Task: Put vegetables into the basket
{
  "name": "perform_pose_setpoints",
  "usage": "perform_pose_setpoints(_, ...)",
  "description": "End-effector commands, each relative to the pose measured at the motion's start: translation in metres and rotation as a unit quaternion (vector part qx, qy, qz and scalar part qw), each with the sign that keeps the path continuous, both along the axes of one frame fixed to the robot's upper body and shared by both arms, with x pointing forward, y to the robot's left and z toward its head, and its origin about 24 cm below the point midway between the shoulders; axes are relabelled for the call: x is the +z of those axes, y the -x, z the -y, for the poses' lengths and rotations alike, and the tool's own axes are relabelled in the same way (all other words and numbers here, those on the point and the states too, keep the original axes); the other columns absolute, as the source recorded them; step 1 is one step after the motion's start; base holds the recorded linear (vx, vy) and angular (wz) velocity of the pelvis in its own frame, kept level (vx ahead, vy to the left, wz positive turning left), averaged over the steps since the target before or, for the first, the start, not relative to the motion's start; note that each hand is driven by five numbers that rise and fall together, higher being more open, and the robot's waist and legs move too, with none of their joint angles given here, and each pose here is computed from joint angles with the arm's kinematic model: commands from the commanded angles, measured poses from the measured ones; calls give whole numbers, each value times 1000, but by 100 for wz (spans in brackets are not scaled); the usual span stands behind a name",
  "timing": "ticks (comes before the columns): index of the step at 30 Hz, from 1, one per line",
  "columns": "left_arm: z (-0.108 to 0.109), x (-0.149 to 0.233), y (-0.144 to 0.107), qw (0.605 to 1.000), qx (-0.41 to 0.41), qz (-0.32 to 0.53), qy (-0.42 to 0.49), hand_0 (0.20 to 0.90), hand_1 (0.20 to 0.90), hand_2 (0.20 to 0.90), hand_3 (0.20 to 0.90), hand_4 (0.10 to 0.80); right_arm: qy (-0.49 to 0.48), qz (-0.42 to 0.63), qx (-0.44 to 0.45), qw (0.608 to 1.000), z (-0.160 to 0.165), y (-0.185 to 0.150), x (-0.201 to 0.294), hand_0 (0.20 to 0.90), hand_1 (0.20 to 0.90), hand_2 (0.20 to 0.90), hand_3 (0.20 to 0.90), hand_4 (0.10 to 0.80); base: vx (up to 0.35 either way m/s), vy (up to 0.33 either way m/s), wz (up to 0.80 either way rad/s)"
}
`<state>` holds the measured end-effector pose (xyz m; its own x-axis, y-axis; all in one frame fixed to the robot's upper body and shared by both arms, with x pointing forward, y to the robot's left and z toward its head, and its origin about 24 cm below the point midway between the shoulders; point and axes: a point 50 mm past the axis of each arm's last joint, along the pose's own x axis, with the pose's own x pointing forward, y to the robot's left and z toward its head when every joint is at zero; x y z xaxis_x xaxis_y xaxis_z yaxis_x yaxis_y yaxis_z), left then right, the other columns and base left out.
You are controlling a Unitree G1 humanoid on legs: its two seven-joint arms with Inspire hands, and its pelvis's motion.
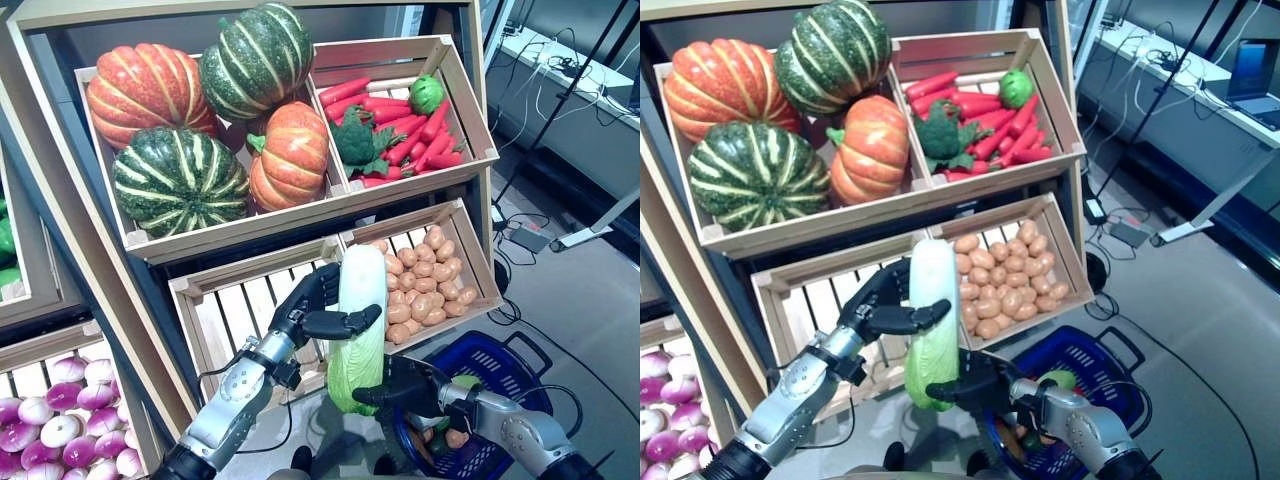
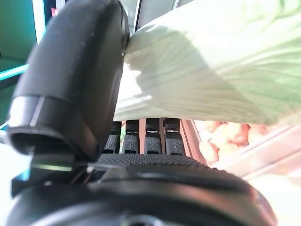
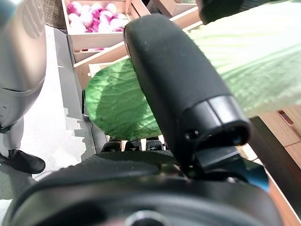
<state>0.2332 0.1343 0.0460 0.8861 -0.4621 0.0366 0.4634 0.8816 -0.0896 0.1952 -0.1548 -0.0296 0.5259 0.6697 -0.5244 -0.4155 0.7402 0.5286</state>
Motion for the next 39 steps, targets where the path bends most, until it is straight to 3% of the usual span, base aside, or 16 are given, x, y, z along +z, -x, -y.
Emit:
perform_pose_setpoints(1, 29, 70, -11, 979, -87, 165, 79, 300, 300, 300, 300, 400, -53, 73, 47, 995, -21, -19, 31, 900, 900, 900, 900, 800, 0, 0, 0)
perform_pose_setpoints(15, 43, 58, -5, 976, -146, 97, 127, 300, 300, 300, 300, 400, -80, 102, 41, 991, -31, -24, 45, 900, 900, 900, 900, 800, 0, 0, 0)
perform_pose_setpoints(22, 42, 50, -4, 978, -136, 66, 146, 300, 300, 300, 300, 400, -113, 118, 19, 986, -35, -27, 53, 900, 900, 900, 900, 800, 5, 0, -2)
perform_pose_setpoints(24, 42, 49, -4, 977, -137, 64, 149, 300, 300, 300, 300, 400, -117, 122, 18, 985, -35, -27, 54, 644, 644, 644, 644, 629, 0, 0, 0)
perform_pose_setpoints(25, 43, 49, -4, 977, -138, 64, 148, 300, 300, 300, 300, 400, -118, 123, 16, 985, -35, -27, 54, 300, 300, 300, 300, 400, 0, 0, 0)
perform_pose_setpoints(39, 40, 44, -3, 979, -132, 50, 145, 300, 300, 300, 300, 400, -135, 136, -9, 981, -34, -29, 56, 300, 300, 300, 300, 400, 0, 0, 0)
